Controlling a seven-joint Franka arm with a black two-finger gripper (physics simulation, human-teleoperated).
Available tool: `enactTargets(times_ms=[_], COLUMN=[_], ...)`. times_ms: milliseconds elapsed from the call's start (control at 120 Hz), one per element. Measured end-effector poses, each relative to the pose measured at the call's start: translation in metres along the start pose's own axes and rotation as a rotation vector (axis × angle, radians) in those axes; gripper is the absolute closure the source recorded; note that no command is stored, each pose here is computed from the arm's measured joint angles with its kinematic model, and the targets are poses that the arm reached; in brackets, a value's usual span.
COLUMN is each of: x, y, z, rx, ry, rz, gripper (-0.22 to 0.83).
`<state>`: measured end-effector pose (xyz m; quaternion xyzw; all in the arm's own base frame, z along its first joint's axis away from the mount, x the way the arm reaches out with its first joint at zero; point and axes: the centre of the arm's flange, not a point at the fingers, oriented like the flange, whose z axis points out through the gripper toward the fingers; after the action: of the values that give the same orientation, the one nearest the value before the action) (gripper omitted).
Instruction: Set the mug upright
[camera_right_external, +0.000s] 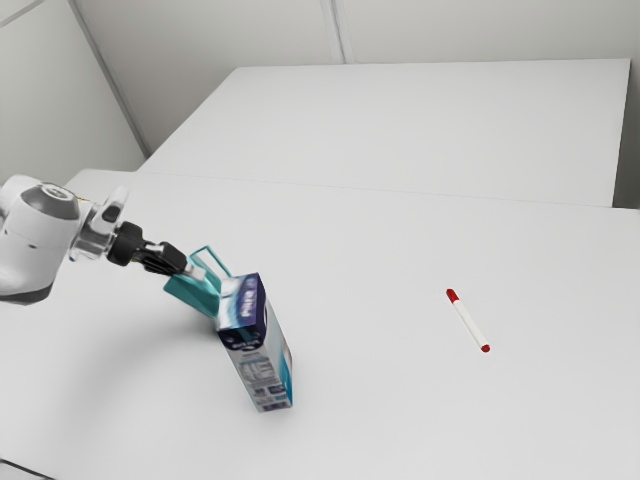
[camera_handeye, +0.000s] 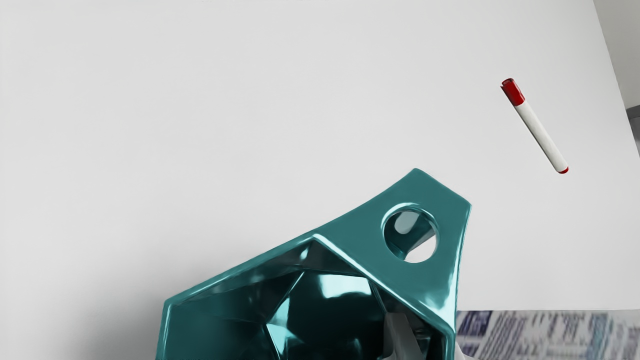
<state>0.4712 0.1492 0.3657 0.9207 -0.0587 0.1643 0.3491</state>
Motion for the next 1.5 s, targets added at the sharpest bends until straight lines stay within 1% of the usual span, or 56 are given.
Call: enactTargets(times_ms=[150, 400, 550, 792, 875, 1175, 1500], x=[0.025, 0.055, 0.065, 0.068, 0.068, 0.073, 0.056], y=[0.022, 0.062, 0.075, 0.09, 0.096, 0.121, 0.119], z=[-0.006, 0.006, 0.006, 0.017, 0.026, 0.058, 0.08], rx=[0.09, 0.249, 0.358, 0.526, 0.566, 0.683, 0.748], ry=[-0.106, -0.29, -0.368, -0.463, -0.473, -0.451, -0.401], rz=[0.092, 0.175, 0.177, 0.134, 0.118, 0.076, -0.031], gripper=[0.79, 0.79, 0.79, 0.79, 0.79, 0.79, 0.79])
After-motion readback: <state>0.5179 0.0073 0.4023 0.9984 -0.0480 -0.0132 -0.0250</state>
